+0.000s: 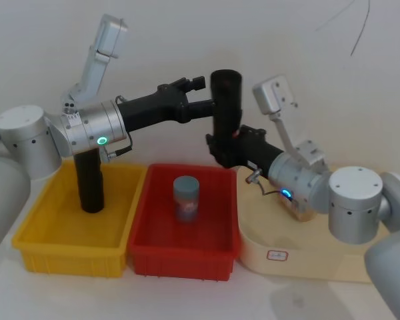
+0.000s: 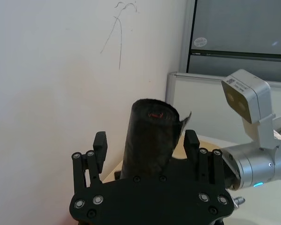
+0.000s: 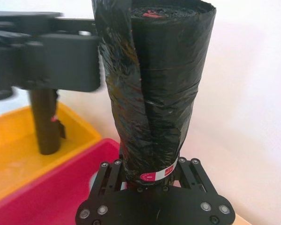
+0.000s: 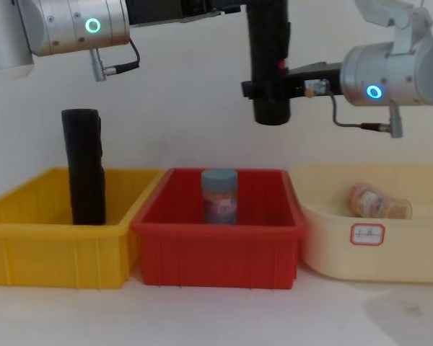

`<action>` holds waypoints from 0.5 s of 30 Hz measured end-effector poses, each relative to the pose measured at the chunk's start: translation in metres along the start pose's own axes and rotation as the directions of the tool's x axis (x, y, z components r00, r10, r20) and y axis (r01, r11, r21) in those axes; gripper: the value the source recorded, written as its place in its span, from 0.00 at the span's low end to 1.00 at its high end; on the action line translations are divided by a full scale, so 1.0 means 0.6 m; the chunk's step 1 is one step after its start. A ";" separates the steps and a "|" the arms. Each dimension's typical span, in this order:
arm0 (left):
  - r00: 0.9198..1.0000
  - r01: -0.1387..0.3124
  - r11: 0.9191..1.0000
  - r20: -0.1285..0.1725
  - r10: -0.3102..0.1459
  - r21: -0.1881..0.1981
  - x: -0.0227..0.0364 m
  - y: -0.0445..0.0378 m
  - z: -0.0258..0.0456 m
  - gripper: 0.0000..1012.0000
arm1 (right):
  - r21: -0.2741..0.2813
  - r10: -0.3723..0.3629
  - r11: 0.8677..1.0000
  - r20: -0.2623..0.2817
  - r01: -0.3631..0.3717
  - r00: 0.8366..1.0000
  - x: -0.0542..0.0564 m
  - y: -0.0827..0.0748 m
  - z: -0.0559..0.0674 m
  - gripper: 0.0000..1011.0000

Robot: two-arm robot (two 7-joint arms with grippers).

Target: Pick up the garbage bag with the one hand and transfer it to the other hand.

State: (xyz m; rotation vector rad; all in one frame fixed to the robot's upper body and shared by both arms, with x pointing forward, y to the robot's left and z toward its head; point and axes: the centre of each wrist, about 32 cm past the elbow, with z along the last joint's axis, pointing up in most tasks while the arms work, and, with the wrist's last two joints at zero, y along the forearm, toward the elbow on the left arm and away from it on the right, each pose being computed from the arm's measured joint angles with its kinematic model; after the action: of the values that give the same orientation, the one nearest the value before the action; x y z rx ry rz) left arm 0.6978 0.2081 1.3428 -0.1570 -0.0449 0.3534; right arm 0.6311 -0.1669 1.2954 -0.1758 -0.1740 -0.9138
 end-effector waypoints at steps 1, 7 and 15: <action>1.000 0.000 1.000 0.000 0.000 0.000 0.0000 0.000 0.000 0.99 | -0.007 -0.020 1.000 0.001 0.020 1.000 0.001 -0.005 0.001 0.47; 1.000 0.000 1.000 0.000 0.000 0.000 0.0000 0.000 0.000 0.99 | -0.027 -0.094 0.995 0.005 0.094 0.996 0.004 -0.022 0.005 0.47; 1.000 0.000 1.000 0.000 0.000 0.000 0.0000 0.000 0.000 0.99 | -0.082 -0.213 0.973 0.016 0.213 0.977 0.011 -0.050 0.012 0.47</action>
State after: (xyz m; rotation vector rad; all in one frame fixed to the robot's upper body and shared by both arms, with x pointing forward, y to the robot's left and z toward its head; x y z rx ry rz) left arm 0.6978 0.2081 1.3428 -0.1570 -0.0450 0.3535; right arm 0.6108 -0.1880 1.3064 -0.2414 -0.1638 -1.1354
